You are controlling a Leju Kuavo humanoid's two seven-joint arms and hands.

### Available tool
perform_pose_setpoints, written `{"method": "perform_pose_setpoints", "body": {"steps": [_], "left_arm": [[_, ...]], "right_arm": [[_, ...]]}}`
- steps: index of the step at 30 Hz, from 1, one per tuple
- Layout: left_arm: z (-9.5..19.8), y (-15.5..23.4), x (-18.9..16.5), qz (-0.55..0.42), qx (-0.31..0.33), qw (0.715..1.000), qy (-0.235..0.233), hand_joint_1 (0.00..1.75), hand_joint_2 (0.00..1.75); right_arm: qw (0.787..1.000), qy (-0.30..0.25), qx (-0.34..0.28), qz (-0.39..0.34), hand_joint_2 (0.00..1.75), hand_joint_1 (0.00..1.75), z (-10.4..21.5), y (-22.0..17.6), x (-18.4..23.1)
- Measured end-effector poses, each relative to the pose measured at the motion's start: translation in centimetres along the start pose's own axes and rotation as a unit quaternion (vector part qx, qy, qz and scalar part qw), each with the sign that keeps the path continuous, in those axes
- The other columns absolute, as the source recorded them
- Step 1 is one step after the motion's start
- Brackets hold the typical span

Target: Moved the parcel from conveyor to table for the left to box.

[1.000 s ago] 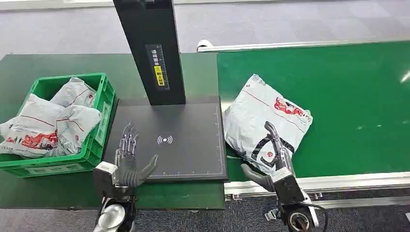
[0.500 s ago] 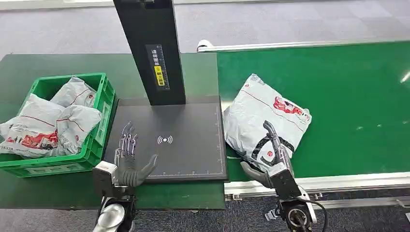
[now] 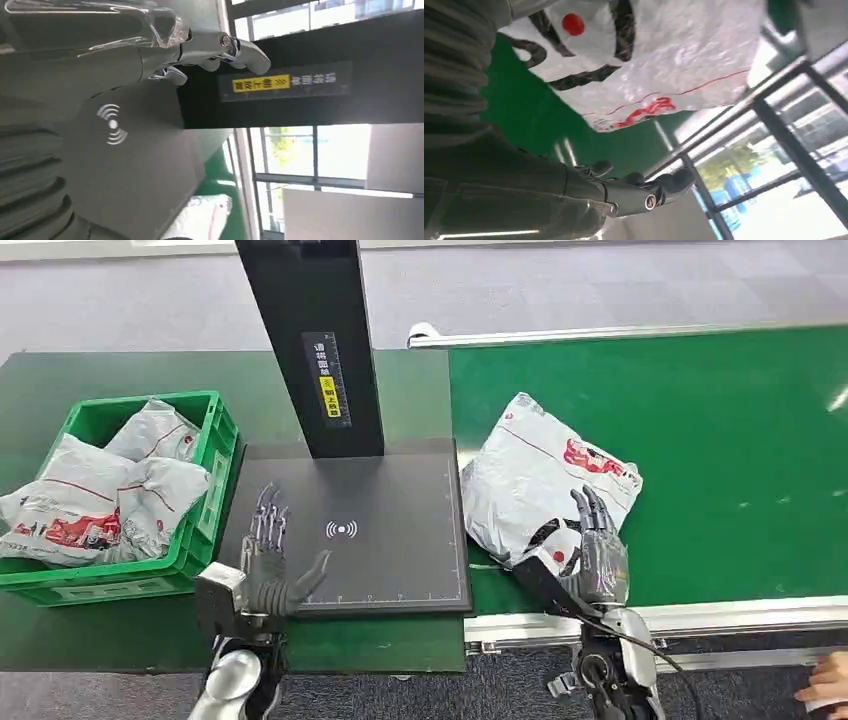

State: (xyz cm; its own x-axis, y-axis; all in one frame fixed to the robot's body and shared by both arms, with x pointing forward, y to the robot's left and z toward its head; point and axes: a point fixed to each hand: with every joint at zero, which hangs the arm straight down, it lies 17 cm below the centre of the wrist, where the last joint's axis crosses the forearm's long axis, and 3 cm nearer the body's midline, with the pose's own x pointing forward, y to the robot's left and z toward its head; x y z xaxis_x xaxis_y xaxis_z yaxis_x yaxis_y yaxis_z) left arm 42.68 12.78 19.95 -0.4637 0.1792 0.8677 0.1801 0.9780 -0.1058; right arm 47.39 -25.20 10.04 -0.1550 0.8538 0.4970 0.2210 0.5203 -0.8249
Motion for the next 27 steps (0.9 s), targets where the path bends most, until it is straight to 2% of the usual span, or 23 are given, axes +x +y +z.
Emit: {"method": "perform_pose_setpoints", "body": {"steps": [2,5,11,16,21,22,23,27], "left_arm": [[-0.6,-0.2,0.3,0.012,0.001,1.0,-0.005,0.0,1.75],[-1.3,-0.4,0.7,0.037,0.01,0.999,-0.013,0.0,1.75],[-1.7,-0.7,0.7,0.046,0.018,0.999,-0.013,0.0,1.75],[-1.7,-0.5,0.7,0.046,0.025,0.999,-0.013,0.0,1.75],[-1.7,-0.4,0.6,0.045,0.027,0.999,-0.012,0.0,1.75],[-1.7,-0.4,0.6,0.045,0.028,0.999,-0.012,0.0,1.75],[-1.7,-0.3,0.6,0.046,0.028,0.998,-0.012,0.0,1.75],[-1.7,-0.3,0.5,0.047,0.029,0.998,-0.011,0.0,1.75]], "right_arm": [[0.999,0.029,0.012,0.03,1.75,0.0,-0.9,0.6,-2.4],[0.988,0.109,0.069,0.087,1.75,0.0,-1.5,2.7,-8.3],[0.964,0.185,0.143,0.124,1.75,0.0,-0.2,5.0,-13.7],[0.944,0.236,0.185,0.137,1.75,0.0,1.1,6.2,-15.9],[0.937,0.256,0.201,0.124,1.75,0.0,1.4,6.6,-16.5],[0.936,0.259,0.205,0.119,1.75,0.07,1.6,6.8,-16.6],[0.936,0.261,0.209,0.114,1.75,1.75,1.7,7.0,-16.6],[0.934,0.265,0.224,0.083,1.75,1.75,2.6,8.2,-16.4]]}}
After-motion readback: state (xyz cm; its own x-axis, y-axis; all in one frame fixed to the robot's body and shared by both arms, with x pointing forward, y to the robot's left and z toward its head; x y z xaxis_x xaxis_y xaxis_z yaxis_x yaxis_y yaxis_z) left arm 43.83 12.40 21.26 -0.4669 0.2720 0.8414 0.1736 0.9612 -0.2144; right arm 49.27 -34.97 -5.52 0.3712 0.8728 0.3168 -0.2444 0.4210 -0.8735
